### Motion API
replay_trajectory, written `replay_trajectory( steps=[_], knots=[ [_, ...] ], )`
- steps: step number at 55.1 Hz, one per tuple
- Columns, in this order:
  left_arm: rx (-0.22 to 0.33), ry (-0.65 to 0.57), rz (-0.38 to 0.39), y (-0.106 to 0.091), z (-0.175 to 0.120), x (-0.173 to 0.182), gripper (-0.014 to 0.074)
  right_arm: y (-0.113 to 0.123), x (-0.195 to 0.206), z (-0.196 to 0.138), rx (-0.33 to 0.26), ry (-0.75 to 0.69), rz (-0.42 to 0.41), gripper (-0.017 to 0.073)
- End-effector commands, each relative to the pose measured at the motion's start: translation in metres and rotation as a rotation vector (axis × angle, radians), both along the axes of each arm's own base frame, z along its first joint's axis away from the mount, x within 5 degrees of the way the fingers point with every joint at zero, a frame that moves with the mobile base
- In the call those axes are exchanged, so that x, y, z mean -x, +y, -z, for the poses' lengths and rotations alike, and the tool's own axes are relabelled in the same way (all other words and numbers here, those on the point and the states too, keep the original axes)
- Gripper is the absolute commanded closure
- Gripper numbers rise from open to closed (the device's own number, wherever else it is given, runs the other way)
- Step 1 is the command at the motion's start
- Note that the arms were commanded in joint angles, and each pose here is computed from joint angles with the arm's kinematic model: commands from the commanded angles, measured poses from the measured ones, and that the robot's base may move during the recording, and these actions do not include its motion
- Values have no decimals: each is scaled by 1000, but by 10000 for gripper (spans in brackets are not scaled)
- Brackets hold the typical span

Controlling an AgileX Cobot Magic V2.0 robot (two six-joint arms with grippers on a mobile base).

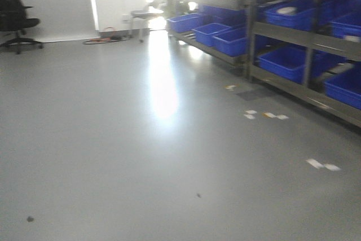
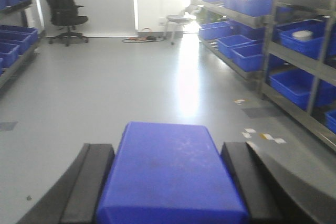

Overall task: Pick and sort blue part to right shelf
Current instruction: 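Drive the base to the shelf rack of blue bins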

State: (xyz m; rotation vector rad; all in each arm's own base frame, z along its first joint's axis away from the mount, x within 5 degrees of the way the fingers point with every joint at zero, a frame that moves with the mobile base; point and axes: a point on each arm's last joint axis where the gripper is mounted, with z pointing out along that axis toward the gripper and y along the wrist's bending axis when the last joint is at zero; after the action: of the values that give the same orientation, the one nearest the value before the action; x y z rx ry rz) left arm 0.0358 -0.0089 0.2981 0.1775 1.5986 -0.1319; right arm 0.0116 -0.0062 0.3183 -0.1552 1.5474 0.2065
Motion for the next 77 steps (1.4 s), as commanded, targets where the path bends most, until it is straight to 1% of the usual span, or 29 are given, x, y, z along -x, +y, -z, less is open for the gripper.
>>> replay_trajectory(
  steps=[1, 77],
  knots=[
    [34, -102, 4, 0, -18, 0, 470, 0, 1, -17, 0, -107, -2, 343],
    [34, -102, 4, 0, -18, 0, 470, 0, 1, -17, 0, -106, -2, 343]
  ],
)
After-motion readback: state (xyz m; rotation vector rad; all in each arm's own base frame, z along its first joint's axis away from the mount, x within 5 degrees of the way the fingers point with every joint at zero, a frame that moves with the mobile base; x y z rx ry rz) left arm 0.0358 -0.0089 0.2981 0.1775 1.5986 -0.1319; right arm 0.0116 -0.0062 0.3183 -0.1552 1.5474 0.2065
